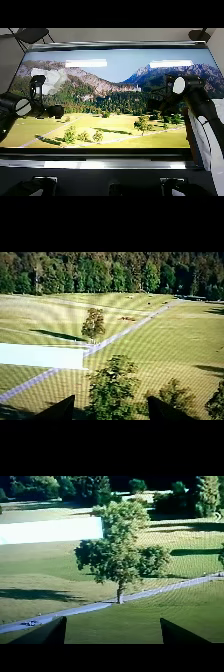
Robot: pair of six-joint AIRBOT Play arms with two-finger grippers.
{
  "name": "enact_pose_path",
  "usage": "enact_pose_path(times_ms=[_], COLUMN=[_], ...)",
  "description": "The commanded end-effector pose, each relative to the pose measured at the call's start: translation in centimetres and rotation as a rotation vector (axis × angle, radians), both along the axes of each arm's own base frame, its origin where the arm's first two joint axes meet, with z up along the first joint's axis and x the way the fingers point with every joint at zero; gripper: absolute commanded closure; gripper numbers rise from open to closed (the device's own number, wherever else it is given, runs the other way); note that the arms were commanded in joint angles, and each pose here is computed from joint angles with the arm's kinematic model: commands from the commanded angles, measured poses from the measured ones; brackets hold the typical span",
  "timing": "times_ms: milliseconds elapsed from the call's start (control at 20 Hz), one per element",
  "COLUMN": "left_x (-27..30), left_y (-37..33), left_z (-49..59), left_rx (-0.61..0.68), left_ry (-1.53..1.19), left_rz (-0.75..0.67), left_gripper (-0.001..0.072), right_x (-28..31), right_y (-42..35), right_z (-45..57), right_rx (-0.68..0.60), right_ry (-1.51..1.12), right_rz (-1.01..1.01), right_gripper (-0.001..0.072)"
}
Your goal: Fold the shirts.
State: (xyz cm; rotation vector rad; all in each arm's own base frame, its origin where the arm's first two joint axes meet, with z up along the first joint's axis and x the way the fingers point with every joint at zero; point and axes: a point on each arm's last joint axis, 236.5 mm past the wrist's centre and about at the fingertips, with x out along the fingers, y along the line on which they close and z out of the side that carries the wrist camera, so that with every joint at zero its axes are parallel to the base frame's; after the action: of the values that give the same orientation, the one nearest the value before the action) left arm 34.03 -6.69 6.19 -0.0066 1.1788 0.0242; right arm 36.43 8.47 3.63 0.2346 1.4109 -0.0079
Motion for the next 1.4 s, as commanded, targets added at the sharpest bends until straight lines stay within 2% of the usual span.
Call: enact_pose_path(times_ms=[0, 800, 1200, 1350], left_x=[0.0, 0.2, 7.2, 11.5], left_y=[0.0, -0.1, -2.7, -3.5], left_z=[0.0, 0.1, 4.6, 8.7], left_rx=[0.000, -0.002, -0.106, -0.150], left_ry=[-0.001, -0.008, -0.364, -0.610], left_rz=[0.000, -0.001, -0.048, -0.072], left_gripper=[0.0167, 0.0167, 0.0167, 0.0164], right_x=[0.0, 0.0, 1.4, 1.6], right_y=[0.0, 0.0, -0.1, -0.1], right_z=[0.0, 0.0, 0.3, 0.3], right_rx=[0.000, 0.000, -0.002, -0.004], right_ry=[0.001, 0.000, -0.062, -0.067], right_rz=[0.001, 0.001, -0.005, -0.006], right_gripper=[0.0028, 0.0028, 0.0027, 0.0028])
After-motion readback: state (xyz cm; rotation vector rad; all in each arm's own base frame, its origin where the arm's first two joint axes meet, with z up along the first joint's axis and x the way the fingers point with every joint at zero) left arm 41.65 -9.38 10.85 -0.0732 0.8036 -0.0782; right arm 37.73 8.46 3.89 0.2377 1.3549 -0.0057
